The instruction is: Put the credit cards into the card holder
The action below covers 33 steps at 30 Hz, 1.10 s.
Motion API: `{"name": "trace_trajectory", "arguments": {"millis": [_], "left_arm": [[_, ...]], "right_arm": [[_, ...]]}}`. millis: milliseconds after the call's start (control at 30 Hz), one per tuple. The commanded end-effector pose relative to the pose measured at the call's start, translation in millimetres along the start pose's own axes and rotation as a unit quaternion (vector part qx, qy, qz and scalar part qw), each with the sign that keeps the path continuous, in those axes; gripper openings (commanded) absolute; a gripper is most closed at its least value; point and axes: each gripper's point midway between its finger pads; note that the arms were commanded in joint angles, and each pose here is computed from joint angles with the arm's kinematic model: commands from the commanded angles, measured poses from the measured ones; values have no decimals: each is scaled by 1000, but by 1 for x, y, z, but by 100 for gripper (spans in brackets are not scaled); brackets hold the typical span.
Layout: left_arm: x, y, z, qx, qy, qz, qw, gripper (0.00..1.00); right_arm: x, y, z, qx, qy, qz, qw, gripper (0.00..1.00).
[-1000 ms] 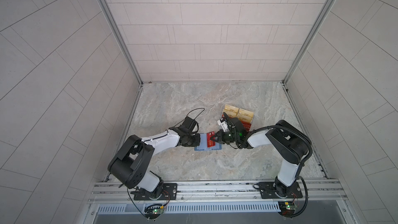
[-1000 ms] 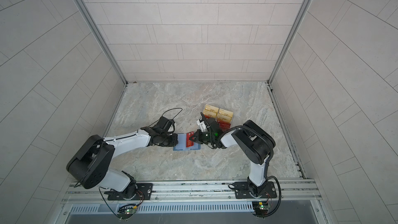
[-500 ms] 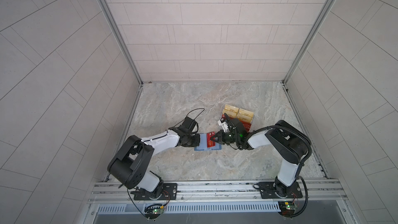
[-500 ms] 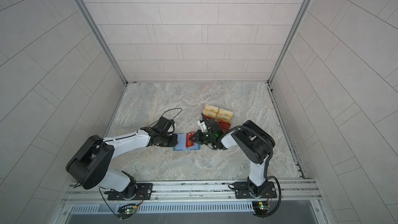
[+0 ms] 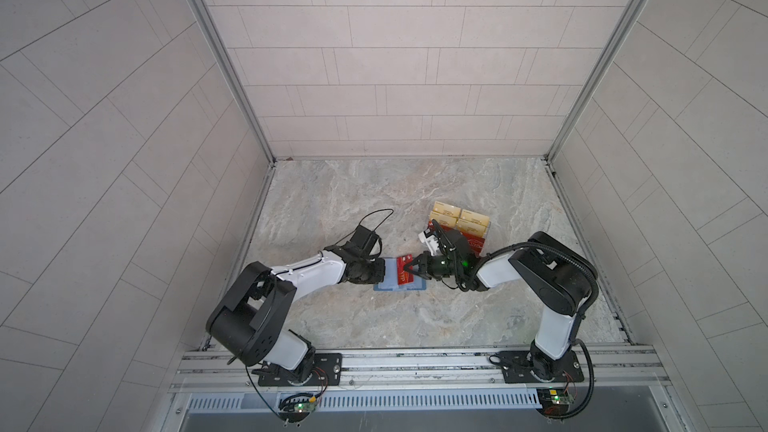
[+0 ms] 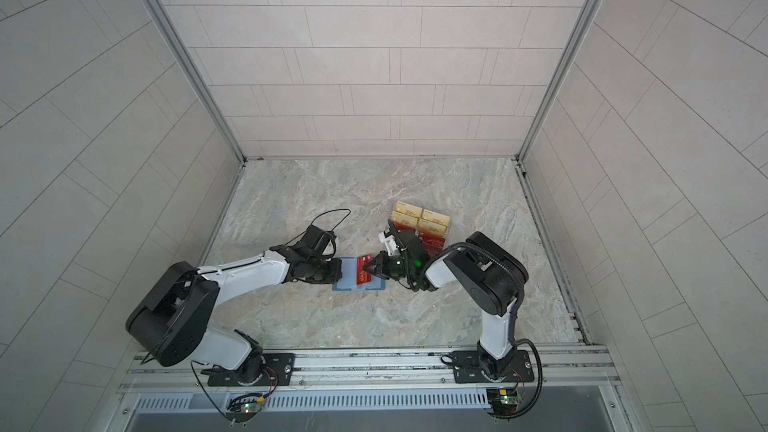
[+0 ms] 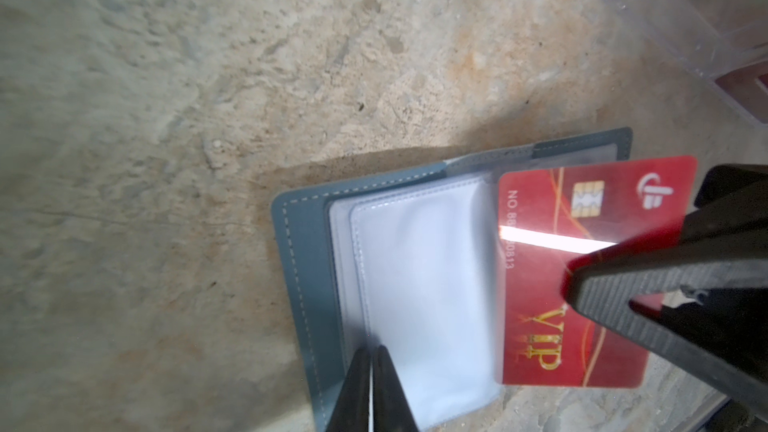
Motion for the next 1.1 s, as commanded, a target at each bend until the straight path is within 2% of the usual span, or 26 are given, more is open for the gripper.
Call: {"name": "trace_trajectory", "arguments": {"millis": [0,367,700,1067], "left_arm": [[2,10,6,-1,5,-12,1000,10],[3,10,6,0,3,-12,1000,10],[4,9,6,-1,3,-10,1000,11],[4,11,7,-2,2,-13,1000,11]], "right_arm": [[-2,5,-1,-2,-8,-12,1000,0],[-6,2,2,-13,-3,-19,1000,0],[-3,-8,12,-51,-12,-21,998,0],[-7,-4,17,-52,2,-36,998,0]]}}
Point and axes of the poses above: each gripper's point midway between its finger pads, its own x axis back along the fingers, its own y axis along the line the jaws close on, z = x × y, and after that the axes turned 15 degrees about x, right-handed
